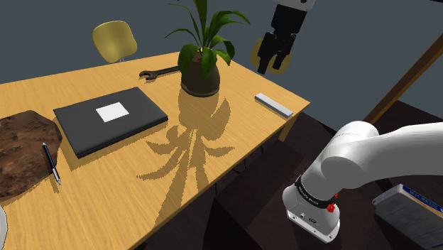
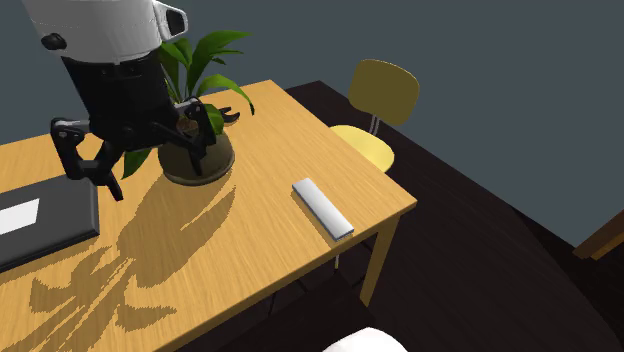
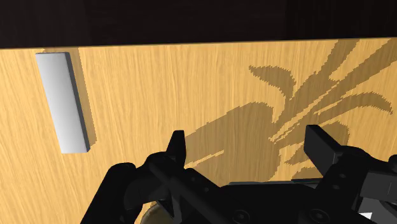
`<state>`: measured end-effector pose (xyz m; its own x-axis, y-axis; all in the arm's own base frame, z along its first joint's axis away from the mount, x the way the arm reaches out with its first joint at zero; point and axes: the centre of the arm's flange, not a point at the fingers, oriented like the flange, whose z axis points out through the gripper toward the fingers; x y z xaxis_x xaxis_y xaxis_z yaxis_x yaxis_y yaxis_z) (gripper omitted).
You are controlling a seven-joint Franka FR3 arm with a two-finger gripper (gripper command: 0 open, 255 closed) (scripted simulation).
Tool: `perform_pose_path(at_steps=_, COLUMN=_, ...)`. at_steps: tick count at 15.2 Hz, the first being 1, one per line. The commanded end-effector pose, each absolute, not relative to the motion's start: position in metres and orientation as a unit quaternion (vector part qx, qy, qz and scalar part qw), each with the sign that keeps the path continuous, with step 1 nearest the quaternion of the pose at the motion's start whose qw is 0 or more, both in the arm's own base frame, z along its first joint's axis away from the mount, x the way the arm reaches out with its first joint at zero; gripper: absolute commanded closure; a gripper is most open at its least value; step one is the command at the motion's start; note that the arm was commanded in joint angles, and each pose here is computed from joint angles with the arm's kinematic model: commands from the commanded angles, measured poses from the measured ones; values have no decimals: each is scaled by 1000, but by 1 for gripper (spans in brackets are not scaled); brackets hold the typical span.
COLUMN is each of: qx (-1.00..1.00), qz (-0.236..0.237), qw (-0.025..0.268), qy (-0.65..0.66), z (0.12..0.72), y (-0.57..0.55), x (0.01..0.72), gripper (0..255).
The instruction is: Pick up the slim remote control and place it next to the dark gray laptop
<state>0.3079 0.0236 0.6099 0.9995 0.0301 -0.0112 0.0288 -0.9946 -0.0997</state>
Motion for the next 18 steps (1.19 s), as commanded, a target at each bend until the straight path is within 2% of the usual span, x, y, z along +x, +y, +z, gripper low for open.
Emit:
perform_pose_path(at_steps=1, qx=-999, qz=6, qw=50, qy=-15, z=610, y=24, x=308, gripper=0)
perform_pose_path(at_steps=18, qx=-1000, qz=7, qw=18, qy=1, z=466, y=-135, x=339, gripper=0)
